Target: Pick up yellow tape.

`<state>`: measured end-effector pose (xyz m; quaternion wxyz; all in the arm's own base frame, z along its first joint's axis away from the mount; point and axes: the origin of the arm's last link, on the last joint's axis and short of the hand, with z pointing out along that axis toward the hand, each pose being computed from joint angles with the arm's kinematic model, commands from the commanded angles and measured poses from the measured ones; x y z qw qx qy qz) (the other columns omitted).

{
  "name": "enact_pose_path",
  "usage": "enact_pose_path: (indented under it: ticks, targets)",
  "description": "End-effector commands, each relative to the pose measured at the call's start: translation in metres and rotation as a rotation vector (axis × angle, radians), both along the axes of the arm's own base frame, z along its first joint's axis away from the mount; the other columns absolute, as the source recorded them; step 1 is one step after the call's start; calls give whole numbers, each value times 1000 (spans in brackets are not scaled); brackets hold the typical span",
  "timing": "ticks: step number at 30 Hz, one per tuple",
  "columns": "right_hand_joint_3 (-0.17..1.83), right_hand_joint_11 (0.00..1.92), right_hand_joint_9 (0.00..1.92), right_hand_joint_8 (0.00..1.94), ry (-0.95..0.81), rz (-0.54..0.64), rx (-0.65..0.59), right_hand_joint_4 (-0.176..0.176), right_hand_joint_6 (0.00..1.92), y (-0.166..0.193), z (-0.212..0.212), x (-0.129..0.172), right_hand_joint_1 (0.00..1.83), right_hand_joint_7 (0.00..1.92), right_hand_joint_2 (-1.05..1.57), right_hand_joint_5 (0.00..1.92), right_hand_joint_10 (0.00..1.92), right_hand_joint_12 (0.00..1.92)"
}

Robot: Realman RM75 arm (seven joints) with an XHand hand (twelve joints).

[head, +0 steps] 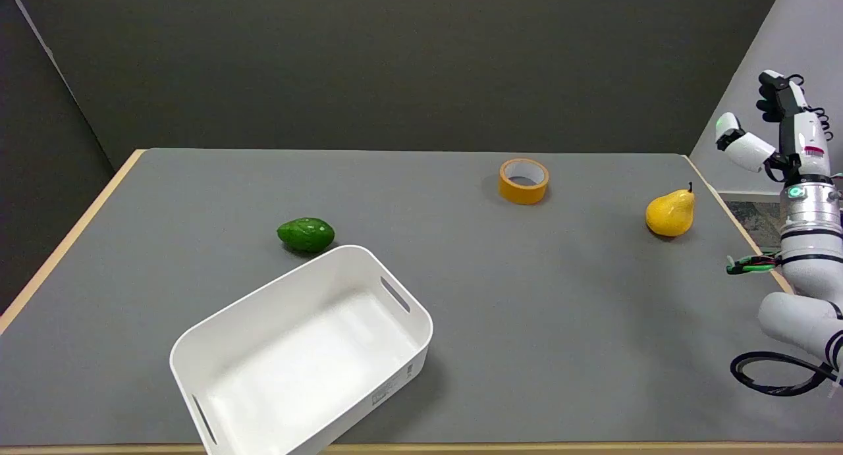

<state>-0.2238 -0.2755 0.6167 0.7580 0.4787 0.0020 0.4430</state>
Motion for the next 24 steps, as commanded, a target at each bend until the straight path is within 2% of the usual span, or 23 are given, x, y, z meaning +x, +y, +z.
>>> enact_pose_path:
  ticks: [1, 10, 16, 20, 24]
  targets:
    - [996, 123, 239, 365, 56, -85, 118, 42, 435, -32, -20, 7, 616, 295, 676, 195, 752, 1234]
    - [998, 124, 240, 366, 236, -199, 304, 46, 435, -91, -69, 31, 622, 296, 664, 194, 750, 1231]
    - [998, 122, 241, 368, 337, -287, 437, 54, 439, -145, -134, 40, 634, 300, 650, 194, 742, 1217]
    - [997, 118, 241, 369, 459, -422, 439, 56, 442, -167, -173, 28, 642, 300, 646, 195, 739, 1208]
    - [1000, 112, 237, 370, 475, -538, 449, 58, 445, -171, -194, 4, 652, 302, 645, 197, 731, 1195]
